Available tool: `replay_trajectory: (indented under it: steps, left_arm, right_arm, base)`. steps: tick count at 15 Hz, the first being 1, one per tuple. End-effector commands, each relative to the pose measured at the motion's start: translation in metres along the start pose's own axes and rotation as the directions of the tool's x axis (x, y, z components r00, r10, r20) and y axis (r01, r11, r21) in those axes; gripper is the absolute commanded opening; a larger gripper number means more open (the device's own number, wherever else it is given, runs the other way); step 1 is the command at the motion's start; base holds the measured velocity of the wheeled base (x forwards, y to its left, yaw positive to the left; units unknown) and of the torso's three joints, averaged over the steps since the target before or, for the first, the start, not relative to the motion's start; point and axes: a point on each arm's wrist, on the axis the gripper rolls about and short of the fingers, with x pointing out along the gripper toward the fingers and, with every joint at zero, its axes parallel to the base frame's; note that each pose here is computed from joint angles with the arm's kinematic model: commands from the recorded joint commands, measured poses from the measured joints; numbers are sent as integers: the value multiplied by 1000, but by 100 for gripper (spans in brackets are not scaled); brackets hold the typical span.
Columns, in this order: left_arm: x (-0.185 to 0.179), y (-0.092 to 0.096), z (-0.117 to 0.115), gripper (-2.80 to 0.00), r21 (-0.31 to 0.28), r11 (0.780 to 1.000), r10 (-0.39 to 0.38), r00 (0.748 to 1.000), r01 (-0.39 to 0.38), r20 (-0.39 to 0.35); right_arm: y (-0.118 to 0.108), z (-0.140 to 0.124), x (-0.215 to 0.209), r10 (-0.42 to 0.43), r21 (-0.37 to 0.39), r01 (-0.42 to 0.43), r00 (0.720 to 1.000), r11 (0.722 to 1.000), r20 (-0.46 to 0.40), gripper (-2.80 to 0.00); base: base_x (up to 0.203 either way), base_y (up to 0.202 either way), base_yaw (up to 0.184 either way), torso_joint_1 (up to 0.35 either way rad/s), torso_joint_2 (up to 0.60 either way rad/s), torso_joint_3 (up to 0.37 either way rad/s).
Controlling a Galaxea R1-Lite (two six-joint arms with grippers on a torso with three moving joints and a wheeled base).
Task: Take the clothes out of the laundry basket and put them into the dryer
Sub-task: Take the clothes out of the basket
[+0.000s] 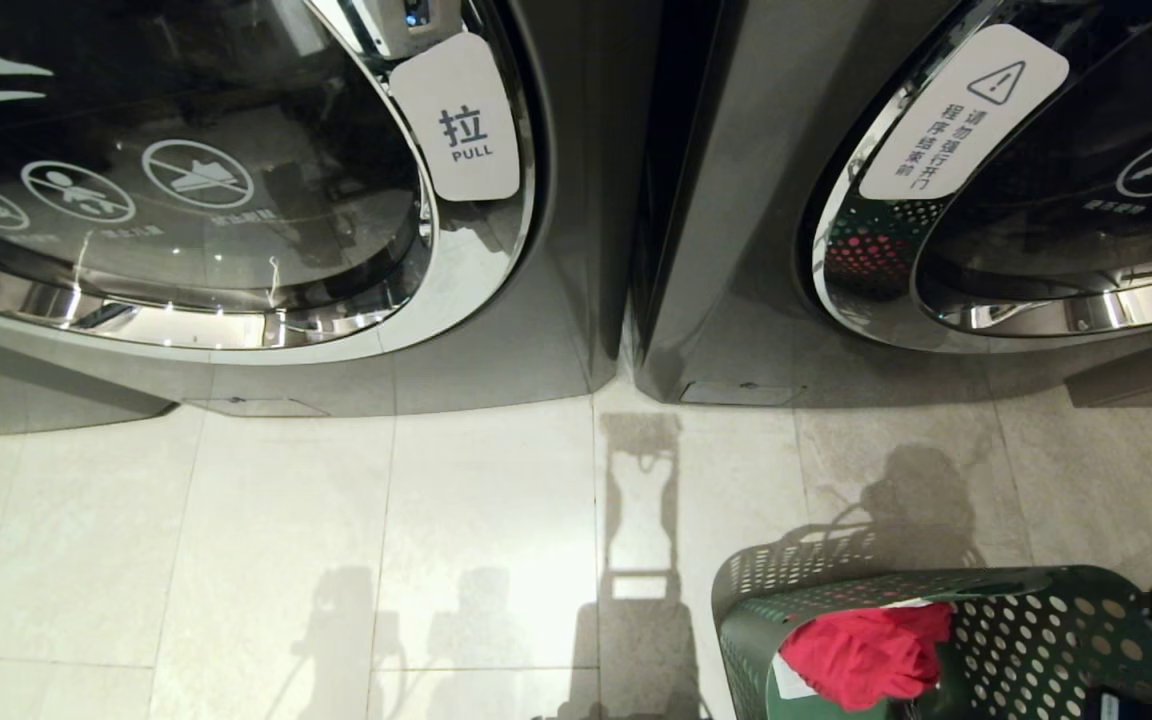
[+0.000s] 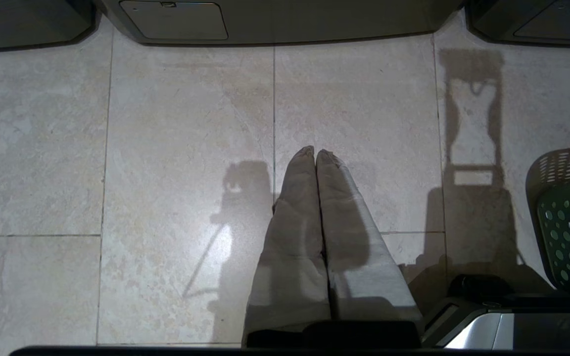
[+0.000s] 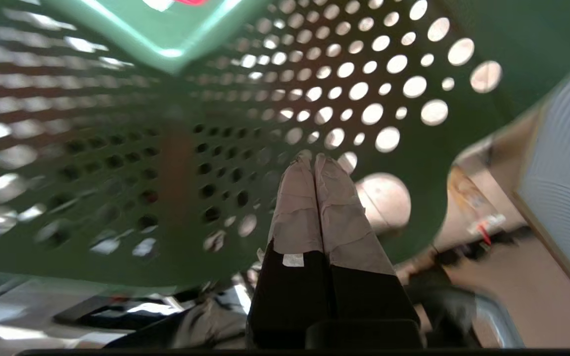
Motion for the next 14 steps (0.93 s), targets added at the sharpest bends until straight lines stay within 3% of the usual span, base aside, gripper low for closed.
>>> replay_trajectory:
  steps: [1, 2, 3, 4, 7, 10, 14]
  left_arm:
    - [0, 0, 0, -280, -1, 1000, -1, 1000, 1, 1]
    - [0, 0, 0, -280, 0, 1000, 0, 1000, 0, 1]
    - [0, 0, 0, -280, 0, 1000, 1, 1000, -1, 1]
    - [0, 0, 0, -280, -1, 1000, -1, 1000, 1, 1]
    - [0, 0, 0, -280, -1, 1000, 1, 1000, -1, 1]
    - [0, 0, 0, -280, 0, 1000, 1, 1000, -1, 1]
    - [0, 0, 0, -280, 0, 1000, 1, 1000, -1, 1]
  right_arm:
    - [-4, 4, 40, -82, -11, 81, 987, 997, -139, -280]
    - [-11, 9, 53, -98, -24, 96, 983, 995, -155, 0]
    - [-21, 17, 63, -105, -35, 101, 986, 994, -134, 0]
    - [-27, 23, 72, -103, -94, 93, 989, 991, -109, 0]
    - [-40, 21, 94, -56, -210, 28, 990, 977, -128, 0]
    - [-41, 28, 105, 137, -197, -150, 987, 969, -80, 0]
    - [-44, 16, 126, 154, -168, -185, 971, 968, -181, 0]
  base:
    - [0, 0, 0, 0, 0, 0]
    - [0, 0, 0, 0, 0, 0]
    - [0, 0, 0, 0, 0, 0]
    - [0, 0, 0, 0, 0, 0]
    - [0, 0, 0, 0, 0, 0]
    - [0, 0, 0, 0, 0, 0]
    - [0, 0, 0, 0, 0, 0]
